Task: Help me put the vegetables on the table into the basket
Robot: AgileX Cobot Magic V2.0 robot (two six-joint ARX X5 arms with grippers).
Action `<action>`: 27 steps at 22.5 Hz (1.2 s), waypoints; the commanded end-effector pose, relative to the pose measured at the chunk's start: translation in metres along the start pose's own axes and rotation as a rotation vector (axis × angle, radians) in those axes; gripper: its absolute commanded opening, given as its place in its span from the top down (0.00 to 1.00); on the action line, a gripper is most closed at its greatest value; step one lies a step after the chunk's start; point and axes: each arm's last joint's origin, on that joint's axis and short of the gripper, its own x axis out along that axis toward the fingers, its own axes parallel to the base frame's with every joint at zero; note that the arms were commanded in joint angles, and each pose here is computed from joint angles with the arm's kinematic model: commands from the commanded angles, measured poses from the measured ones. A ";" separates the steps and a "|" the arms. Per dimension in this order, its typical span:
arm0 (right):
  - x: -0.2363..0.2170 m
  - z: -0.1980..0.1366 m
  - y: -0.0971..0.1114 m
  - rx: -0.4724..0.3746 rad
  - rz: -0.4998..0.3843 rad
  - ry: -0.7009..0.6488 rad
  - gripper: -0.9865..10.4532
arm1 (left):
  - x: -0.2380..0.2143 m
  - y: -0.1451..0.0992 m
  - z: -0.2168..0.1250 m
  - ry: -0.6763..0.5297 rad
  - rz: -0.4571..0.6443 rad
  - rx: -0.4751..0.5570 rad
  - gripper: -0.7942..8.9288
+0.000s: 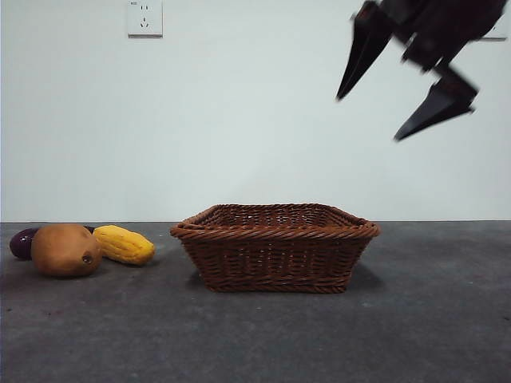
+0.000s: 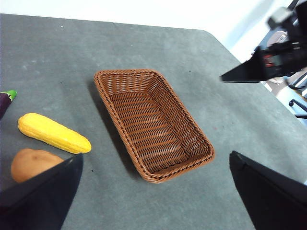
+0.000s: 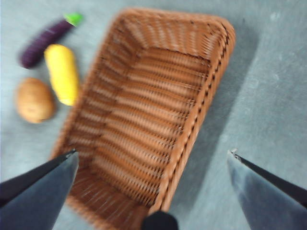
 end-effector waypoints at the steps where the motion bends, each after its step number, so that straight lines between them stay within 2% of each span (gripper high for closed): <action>1: 0.028 0.006 -0.004 0.007 -0.018 0.052 0.37 | 0.000 -0.001 0.000 -0.001 -0.005 0.011 0.31; 7: 0.089 0.003 -0.019 0.021 -0.048 0.138 0.37 | 0.004 0.002 -0.001 0.024 -0.001 -0.008 0.31; 8: 0.098 0.002 -0.022 0.021 -0.062 0.151 0.40 | 0.005 0.004 0.000 0.030 0.001 -0.012 0.31; 13: 0.124 -0.006 -0.034 0.049 -0.076 0.194 0.43 | 0.012 0.008 0.001 0.053 0.004 -0.029 0.31; 19: 0.134 -0.008 -0.036 0.049 -0.088 0.198 0.71 | 0.017 0.012 0.001 0.072 0.009 -0.043 0.31; 22: 0.137 -0.009 -0.029 0.034 -0.080 0.205 0.73 | 0.017 0.012 0.001 0.073 0.009 -0.044 0.31; 25: 0.140 -0.010 -0.023 0.017 -0.111 0.209 0.73 | 0.017 0.012 0.001 0.074 0.009 -0.044 0.31; 27: 0.140 -0.010 -0.023 0.015 -0.123 0.209 0.87 | 0.017 0.012 0.001 0.074 0.009 -0.044 0.31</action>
